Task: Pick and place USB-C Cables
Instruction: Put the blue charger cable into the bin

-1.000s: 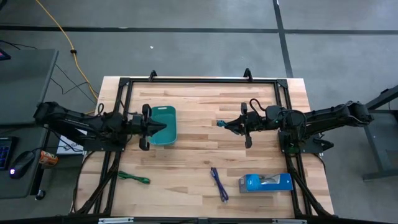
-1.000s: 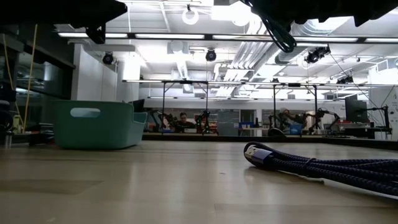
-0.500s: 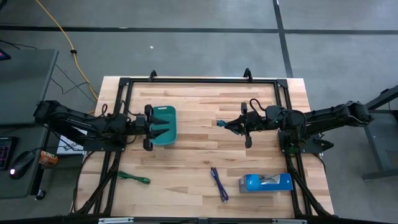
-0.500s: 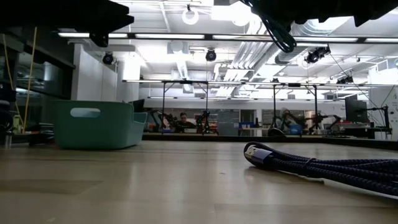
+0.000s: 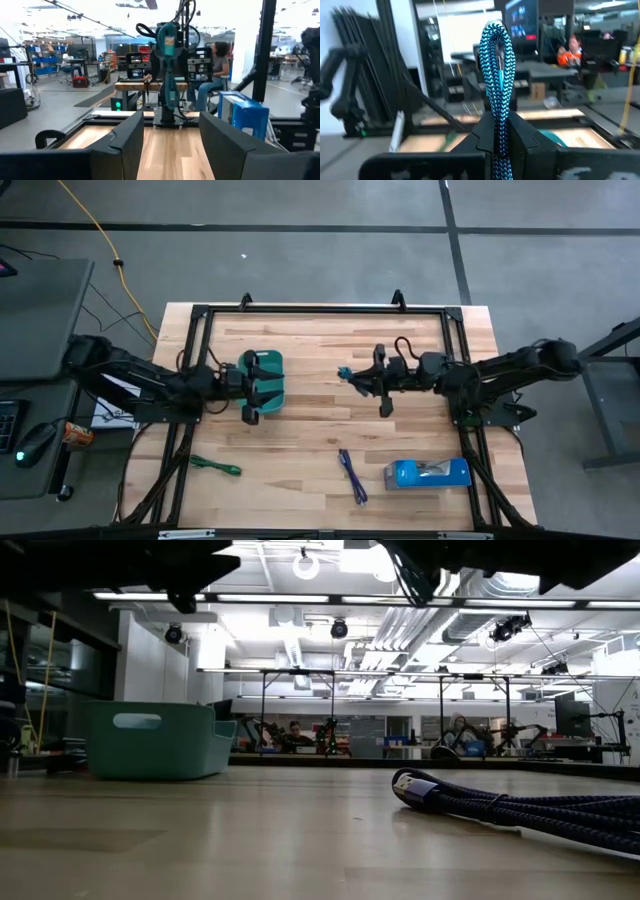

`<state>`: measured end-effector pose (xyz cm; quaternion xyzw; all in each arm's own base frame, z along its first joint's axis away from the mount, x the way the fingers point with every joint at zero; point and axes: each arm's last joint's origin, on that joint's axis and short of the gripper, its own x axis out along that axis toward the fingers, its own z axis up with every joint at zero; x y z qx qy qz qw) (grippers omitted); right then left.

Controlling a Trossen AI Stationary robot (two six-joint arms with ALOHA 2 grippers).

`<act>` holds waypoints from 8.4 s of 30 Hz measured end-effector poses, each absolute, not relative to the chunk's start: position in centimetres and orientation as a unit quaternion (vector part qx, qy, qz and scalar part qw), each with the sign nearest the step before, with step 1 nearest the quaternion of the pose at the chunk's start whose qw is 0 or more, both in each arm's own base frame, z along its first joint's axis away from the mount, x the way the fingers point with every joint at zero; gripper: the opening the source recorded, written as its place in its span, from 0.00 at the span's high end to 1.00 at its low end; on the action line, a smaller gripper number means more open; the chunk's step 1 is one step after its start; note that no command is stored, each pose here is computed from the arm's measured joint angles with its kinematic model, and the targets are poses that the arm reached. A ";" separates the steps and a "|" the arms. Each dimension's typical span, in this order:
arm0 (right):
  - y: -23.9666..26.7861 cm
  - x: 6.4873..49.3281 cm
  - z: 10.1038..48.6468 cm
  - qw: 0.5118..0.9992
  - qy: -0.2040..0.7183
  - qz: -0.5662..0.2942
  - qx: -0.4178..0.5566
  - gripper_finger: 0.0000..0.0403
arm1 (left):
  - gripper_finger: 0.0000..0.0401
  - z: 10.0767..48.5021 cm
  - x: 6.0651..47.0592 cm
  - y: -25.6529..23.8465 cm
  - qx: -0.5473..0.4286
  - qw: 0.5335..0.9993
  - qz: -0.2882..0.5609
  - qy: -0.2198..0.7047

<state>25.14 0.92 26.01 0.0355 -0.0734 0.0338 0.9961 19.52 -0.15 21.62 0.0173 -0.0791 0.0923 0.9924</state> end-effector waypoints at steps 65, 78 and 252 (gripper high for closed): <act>2.8 33.8 25.6 0.989 -0.073 0.099 0.076 0.98 | 0.80 19.9 32.1 -1.7 -0.082 0.992 0.072 -0.067; 2.8 33.8 25.5 0.990 -0.067 0.098 0.076 0.92 | 0.93 19.8 32.1 -1.8 -0.081 0.992 0.068 -0.063; 2.2 21.0 26.7 0.995 -0.055 -0.058 0.051 0.44 | 0.81 16.5 17.8 3.7 -0.277 0.769 0.381 0.432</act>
